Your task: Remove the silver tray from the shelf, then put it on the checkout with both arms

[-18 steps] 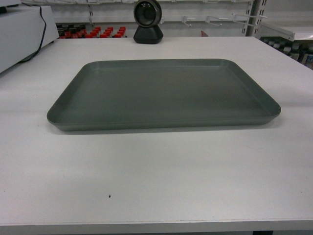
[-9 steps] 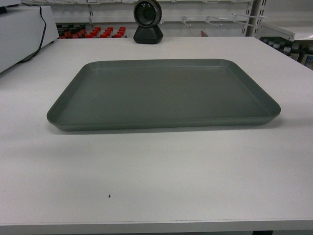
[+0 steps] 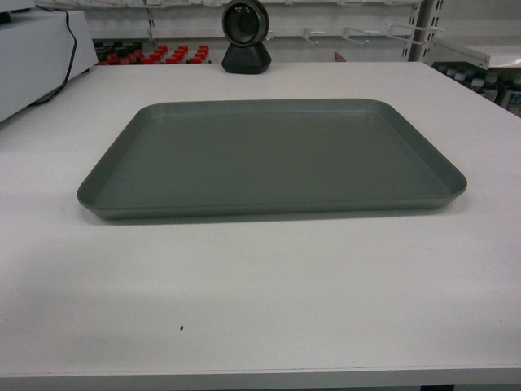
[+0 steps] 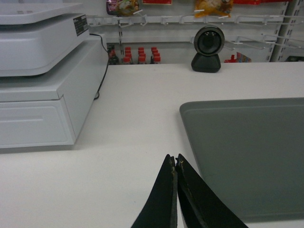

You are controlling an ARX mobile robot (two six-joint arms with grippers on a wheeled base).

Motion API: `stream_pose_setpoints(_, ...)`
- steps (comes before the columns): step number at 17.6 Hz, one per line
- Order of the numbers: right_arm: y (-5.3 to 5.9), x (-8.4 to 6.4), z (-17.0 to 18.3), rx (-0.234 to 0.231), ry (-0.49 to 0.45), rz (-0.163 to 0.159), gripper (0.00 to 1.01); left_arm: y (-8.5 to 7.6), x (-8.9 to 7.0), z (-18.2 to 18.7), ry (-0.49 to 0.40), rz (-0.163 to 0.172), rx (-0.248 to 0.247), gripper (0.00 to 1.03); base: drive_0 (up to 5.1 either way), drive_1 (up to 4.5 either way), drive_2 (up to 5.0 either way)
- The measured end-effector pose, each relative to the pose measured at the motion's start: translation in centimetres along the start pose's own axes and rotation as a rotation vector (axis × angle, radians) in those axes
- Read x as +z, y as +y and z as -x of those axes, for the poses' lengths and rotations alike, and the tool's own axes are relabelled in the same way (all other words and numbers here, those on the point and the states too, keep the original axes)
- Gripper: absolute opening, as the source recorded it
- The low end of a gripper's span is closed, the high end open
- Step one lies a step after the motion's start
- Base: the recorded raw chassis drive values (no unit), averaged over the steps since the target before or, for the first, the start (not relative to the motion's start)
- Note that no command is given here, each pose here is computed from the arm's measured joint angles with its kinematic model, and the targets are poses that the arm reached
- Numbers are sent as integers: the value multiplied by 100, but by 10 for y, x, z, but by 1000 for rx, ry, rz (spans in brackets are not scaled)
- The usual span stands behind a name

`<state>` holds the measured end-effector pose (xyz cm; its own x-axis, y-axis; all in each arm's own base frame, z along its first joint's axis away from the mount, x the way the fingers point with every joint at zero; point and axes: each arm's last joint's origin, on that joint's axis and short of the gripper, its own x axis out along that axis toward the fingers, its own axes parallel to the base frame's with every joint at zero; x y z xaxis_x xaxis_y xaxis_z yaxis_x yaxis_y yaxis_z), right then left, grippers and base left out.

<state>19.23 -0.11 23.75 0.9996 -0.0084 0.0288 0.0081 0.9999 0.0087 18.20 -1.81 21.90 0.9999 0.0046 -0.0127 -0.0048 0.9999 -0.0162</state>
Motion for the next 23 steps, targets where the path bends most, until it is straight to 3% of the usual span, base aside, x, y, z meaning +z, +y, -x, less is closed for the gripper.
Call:
stream_pose_setpoints(3, 0, -28, 19, 2, 49, 2, 2, 7, -14, 17, -10, 1, 0, 1, 0, 0, 0)
stream_pose_setpoints(5, 0, -32, 28, 2, 29, 2, 2, 17, -23, 25, -4, 1, -6, 1, 0, 0, 0)
stream_pose_setpoints(6, 0, -36, 34, 2, 25, 2, 2, 20, -26, 29, -5, 1, 14, 1, 0, 0, 0)
stream_pose_setpoints(8, 0, -45, 42, 4, 39, 2, 2, 19, -31, 36, -8, 1, -7, 1, 0, 0, 0)
stream_pose_setpoints(16, -1, -59, 67, 3, 31, 2, 2, 19, -47, 57, -41, 1, -6, 1, 0, 0, 0)
stream_pose_setpoints(17, 0, -60, 69, 4, 31, 2, 2, 19, -51, 58, -9, 1, -7, 1, 0, 0, 0)
stream_pose_setpoints(18, -1, -63, 70, 3, 1, 2, 2, 19, -50, 59, -14, 1, -6, 1, 0, 0, 0)
stream_pose_setpoints(19, -1, -66, 71, 3, 29, 2, 2, 19, -50, 61, -16, 1, -7, 1, 0, 0, 0)
stream_pose_setpoints(23, -1, -64, 77, 3, 10, 2, 2, 19, -50, 66, -20, 1, -6, 1, 0, 0, 0)
